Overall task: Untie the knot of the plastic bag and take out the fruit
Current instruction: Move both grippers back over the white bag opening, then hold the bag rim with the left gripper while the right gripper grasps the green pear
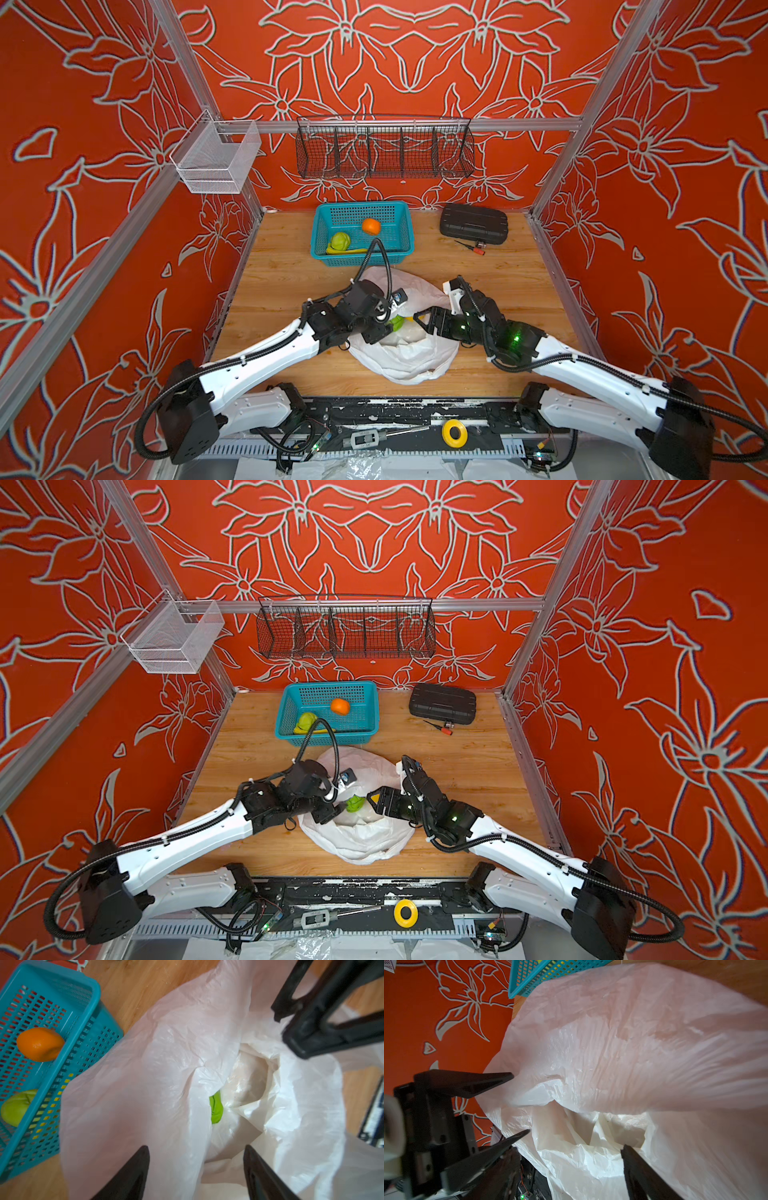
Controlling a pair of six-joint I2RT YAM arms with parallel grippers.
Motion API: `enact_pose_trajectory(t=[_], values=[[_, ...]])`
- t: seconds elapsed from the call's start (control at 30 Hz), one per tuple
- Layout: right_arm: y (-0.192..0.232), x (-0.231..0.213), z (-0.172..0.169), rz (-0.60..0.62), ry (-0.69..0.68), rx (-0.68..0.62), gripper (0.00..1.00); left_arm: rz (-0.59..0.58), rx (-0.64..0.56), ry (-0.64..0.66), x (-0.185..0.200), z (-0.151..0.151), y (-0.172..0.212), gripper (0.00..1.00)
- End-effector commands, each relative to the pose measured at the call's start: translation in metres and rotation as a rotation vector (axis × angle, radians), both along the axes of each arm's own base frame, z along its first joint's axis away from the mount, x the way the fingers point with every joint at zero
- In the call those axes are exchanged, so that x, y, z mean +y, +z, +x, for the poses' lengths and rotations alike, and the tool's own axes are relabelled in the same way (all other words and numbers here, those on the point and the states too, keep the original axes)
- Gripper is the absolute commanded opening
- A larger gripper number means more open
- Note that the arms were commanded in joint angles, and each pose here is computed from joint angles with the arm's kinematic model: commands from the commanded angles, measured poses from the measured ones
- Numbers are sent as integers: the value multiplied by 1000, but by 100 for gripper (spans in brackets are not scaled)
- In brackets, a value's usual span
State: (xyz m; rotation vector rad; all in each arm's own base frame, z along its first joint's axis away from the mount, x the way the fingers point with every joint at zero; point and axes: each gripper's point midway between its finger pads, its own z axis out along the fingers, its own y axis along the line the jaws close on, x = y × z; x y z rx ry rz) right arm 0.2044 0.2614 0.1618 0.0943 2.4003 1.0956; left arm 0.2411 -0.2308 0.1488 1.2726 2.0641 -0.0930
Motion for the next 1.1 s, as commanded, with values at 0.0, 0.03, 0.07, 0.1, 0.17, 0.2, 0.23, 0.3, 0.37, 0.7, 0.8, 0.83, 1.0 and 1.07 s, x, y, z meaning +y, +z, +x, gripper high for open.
enact_pose_trajectory(t=[0.0,0.03,0.07,0.1,0.17,0.2,0.23,0.3,0.37,0.7,0.8,0.83,1.0,1.07], values=[[1,13,-6,42,16,13,79,136,-155,29,5,27,-5,71],[-1,16,-7,38,18,11,79,149,-169,53,6,32,-4,71],[-1,18,-8,36,19,10,79,154,-181,74,7,36,-2,71],[-5,20,-10,27,24,16,79,162,-195,97,8,40,1,69],[-11,25,-12,23,31,30,79,171,-217,119,11,45,2,65],[-13,28,-13,24,36,33,79,175,-224,119,11,46,0,61],[-16,31,-13,26,39,35,79,173,-232,126,11,47,0,55],[-19,39,-13,31,43,36,78,151,-231,150,12,51,2,32],[-25,47,-11,19,49,41,79,107,-202,177,12,52,7,13],[-54,66,26,-87,-77,4,90,-93,-138,261,7,57,32,0],[-62,68,37,-99,-129,-4,93,-114,-131,276,6,58,34,0],[-64,69,41,-99,-141,-12,93,-126,-127,277,5,58,35,0],[-71,74,58,-101,-215,-35,95,-151,-110,278,2,57,33,0],[-77,74,63,-106,-248,-27,96,-155,-108,280,2,57,33,0]])
